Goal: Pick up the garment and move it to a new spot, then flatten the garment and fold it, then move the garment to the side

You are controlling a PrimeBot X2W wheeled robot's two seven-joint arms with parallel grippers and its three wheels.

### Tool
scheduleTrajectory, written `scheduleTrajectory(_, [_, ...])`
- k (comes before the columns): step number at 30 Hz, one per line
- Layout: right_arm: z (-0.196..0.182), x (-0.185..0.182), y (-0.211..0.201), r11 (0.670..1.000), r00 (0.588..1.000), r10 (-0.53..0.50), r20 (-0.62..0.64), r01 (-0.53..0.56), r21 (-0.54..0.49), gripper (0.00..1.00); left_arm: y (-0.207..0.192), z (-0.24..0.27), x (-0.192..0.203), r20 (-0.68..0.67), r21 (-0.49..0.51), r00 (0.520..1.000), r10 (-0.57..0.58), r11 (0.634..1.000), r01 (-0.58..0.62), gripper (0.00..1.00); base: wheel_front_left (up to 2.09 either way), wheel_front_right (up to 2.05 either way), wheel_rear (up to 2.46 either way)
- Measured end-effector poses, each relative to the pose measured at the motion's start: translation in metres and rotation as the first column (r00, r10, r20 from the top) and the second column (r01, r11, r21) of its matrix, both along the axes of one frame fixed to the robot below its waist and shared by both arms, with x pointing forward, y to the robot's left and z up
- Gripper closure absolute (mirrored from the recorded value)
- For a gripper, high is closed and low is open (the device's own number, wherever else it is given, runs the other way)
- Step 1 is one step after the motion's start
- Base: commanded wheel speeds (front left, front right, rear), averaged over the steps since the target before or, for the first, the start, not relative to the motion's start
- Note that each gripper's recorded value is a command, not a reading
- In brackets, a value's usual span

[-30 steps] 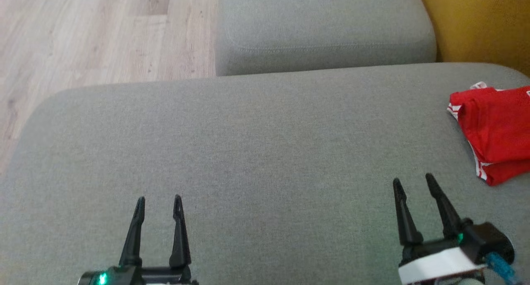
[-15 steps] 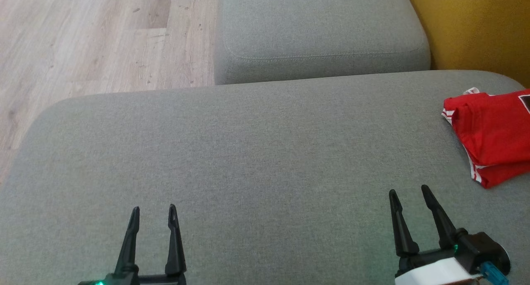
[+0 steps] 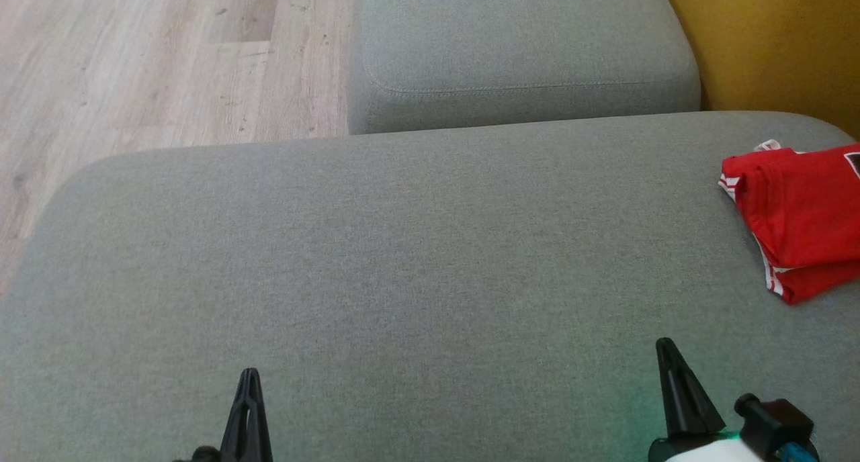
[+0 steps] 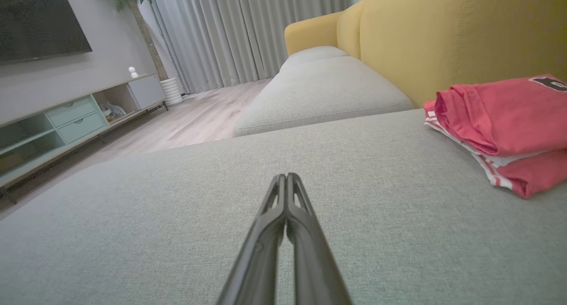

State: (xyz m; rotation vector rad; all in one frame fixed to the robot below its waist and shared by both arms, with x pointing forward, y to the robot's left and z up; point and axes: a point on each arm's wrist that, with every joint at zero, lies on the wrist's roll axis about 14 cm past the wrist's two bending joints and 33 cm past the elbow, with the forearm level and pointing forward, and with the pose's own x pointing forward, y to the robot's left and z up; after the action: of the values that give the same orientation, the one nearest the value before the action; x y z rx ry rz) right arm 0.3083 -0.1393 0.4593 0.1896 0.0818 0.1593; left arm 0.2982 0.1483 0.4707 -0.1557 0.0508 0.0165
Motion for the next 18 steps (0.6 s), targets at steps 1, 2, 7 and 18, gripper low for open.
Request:
scheduleTrajectory(1, [0.0000,0.0001,-0.0007,1.000,1.000,-0.005,-0.002,0.005,0.013,1.00,0.0003,-0.0013,0.0001,-0.007,-0.011,1.000,0.002,1.000,-0.002,1.00,0.00,0.00,0.00])
scheduleTrajectory(2, [-0.0005,0.0003,-0.0013,1.000,1.000,-0.009,-0.007,0.009,0.025,1.00,0.0008,-0.0020,0.0005,-0.011,-0.024,1.000,0.005,1.000,-0.006,1.00,0.00,0.00,0.00])
scheduleTrajectory(7, [-0.0014,0.0015,-0.0036,0.997,1.000,-0.025,-0.019,0.026,0.070,1.00,0.0016,-0.0040,0.0027,-0.024,-0.073,1.000,0.008,0.997,-0.009,1.00,0.00,0.00,0.00])
scheduleTrajectory(18, [-0.0011,0.0082,-0.0105,0.979,0.997,-0.064,-0.051,0.072,0.192,1.00,0.0050,-0.0100,0.0091,-0.065,-0.200,0.998,0.018,0.979,-0.031,1.00,0.00,0.00,0.00])
